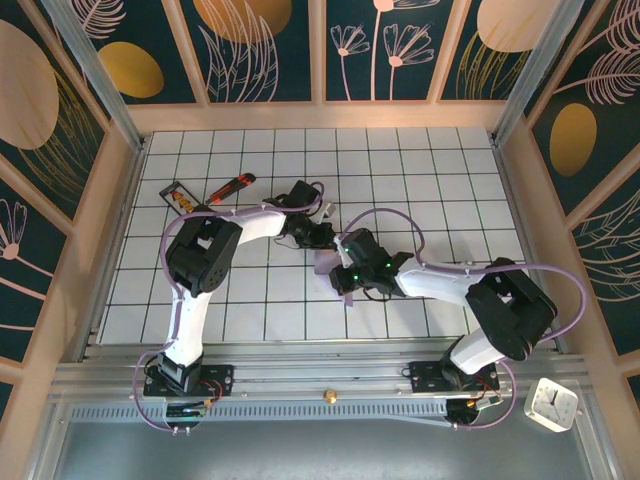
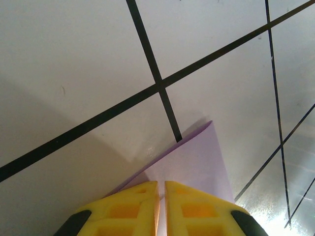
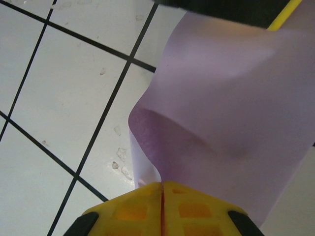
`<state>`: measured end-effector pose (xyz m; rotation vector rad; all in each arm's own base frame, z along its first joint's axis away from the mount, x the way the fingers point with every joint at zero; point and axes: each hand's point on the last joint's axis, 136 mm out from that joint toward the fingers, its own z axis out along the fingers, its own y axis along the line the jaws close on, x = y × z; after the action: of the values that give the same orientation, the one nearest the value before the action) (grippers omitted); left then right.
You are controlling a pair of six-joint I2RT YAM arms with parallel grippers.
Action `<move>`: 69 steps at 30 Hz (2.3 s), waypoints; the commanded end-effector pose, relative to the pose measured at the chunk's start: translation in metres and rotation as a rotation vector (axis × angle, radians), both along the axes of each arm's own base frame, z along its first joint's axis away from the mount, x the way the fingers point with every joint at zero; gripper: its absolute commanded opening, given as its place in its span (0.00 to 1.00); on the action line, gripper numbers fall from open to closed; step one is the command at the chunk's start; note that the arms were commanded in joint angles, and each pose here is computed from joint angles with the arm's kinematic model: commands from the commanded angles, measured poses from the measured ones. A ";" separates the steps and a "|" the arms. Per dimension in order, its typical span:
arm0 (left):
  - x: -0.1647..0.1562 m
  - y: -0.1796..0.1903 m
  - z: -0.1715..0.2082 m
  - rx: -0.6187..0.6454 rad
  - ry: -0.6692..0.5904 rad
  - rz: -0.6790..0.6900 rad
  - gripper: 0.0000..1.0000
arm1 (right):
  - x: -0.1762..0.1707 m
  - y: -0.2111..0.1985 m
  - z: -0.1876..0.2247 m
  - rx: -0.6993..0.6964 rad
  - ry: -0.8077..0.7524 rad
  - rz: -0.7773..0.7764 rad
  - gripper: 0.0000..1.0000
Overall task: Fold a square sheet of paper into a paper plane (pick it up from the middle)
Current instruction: Third fold the triangle at the center of the table.
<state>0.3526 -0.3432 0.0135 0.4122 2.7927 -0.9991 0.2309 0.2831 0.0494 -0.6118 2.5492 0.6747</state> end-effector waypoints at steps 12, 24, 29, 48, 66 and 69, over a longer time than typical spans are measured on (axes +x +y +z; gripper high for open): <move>-0.015 0.020 -0.043 0.142 0.079 0.004 0.24 | 0.017 -0.002 0.000 -0.013 -0.041 0.019 0.10; -0.013 0.021 -0.045 0.158 0.078 0.005 0.27 | 0.016 -0.008 0.001 0.050 -0.002 0.016 0.13; -0.013 0.021 -0.048 0.165 0.080 0.004 0.25 | 0.023 -0.014 -0.005 0.004 -0.014 -0.005 0.05; -0.014 0.023 -0.054 0.180 0.090 -0.001 0.22 | 0.041 -0.016 -0.014 -0.052 -0.075 -0.040 0.00; -0.014 0.025 -0.053 0.187 0.087 -0.001 0.23 | 0.037 -0.018 -0.021 -0.048 -0.051 -0.047 0.00; -0.014 0.026 -0.053 0.191 0.087 0.000 0.23 | 0.035 -0.020 -0.018 -0.042 -0.053 -0.059 0.00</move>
<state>0.3556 -0.3467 0.0148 0.4295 2.8133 -0.9815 0.2621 0.2659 0.0235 -0.5960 2.5541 0.5783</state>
